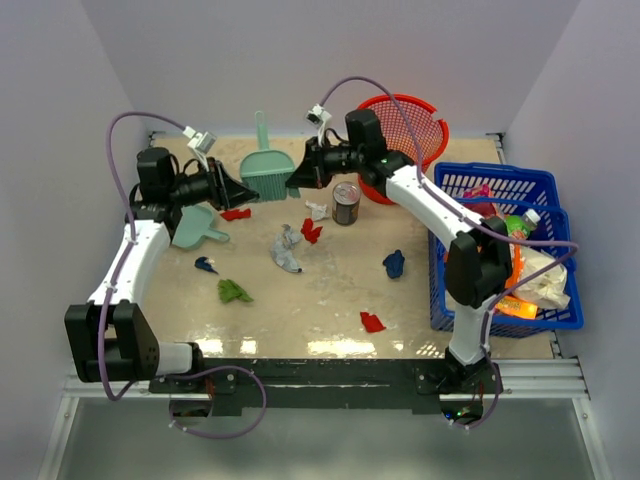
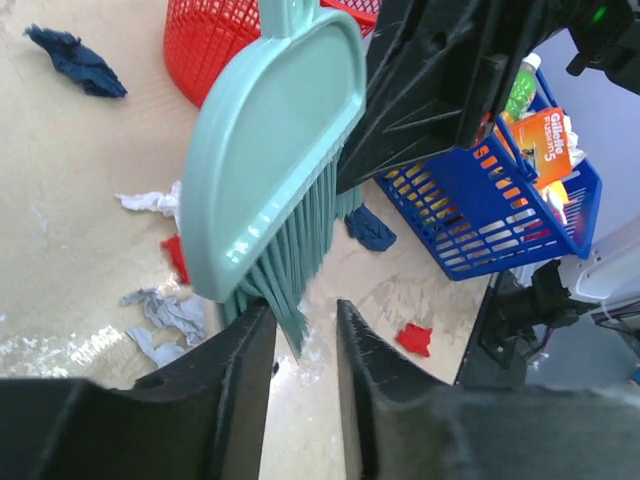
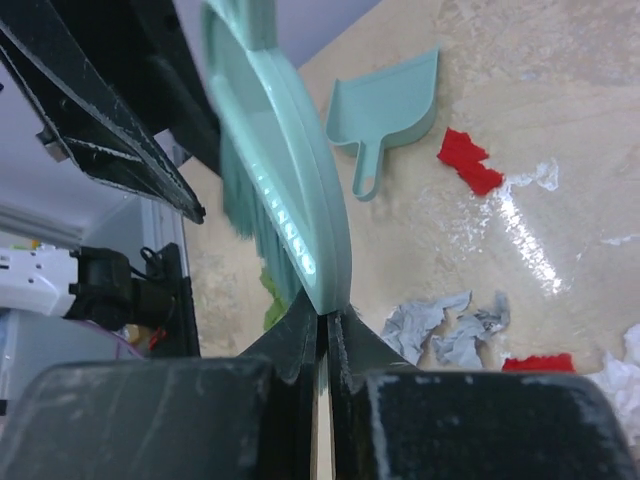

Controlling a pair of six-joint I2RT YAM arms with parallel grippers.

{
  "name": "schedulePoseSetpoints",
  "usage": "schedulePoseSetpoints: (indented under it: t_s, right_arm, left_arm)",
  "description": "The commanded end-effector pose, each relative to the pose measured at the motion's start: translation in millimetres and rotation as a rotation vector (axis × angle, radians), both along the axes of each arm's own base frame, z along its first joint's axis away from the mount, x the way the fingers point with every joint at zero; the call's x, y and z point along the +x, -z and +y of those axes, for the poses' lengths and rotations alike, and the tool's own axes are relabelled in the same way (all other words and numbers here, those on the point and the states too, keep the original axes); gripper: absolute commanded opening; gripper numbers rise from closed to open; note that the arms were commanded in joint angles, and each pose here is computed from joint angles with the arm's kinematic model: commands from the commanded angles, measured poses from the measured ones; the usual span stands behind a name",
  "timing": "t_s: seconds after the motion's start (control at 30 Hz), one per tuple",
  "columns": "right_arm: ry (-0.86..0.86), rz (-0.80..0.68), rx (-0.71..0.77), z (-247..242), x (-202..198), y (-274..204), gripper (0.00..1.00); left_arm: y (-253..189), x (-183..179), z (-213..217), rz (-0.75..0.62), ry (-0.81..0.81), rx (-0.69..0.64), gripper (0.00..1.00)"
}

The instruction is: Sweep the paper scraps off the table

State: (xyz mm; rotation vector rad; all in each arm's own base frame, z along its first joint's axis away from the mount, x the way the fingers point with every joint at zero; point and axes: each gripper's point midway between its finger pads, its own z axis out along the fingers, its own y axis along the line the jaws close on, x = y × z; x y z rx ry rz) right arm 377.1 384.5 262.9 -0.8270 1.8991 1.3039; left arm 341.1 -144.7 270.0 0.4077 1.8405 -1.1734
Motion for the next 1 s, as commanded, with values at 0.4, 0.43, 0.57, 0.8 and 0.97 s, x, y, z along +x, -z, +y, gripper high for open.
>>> schedulePoseSetpoints:
  t_s: [0.4,0.43,0.57,0.8,0.97]
  right_arm:
    - [-0.126,-0.631,-0.423,-89.3,-15.0,-10.6,0.0]
    - [-0.132,-0.634,-0.434,-91.8,-16.1,-9.6,0.0]
    - [-0.161,-0.661,-0.483,-101.1,-21.1,-4.3,0.0]
    - [-0.205,-0.711,-0.539,-109.4,-23.1,0.4,0.0]
    - [-0.242,-0.724,-0.52,-106.2,-31.4,-2.8,0.0]
  left_arm:
    - [-37.1,13.1,39.3,-0.612,0.242,0.681,0.77]
    - [-39.8,12.9,37.7,-0.627,0.255,0.676,0.78]
    - [-48.1,0.9,11.4,-0.679,0.351,0.624,0.84]
    - [-60.0,-6.6,-27.3,-0.818,0.364,0.646,0.84]
    - [-72.2,-0.1,-43.2,-0.855,0.339,0.623,0.81]
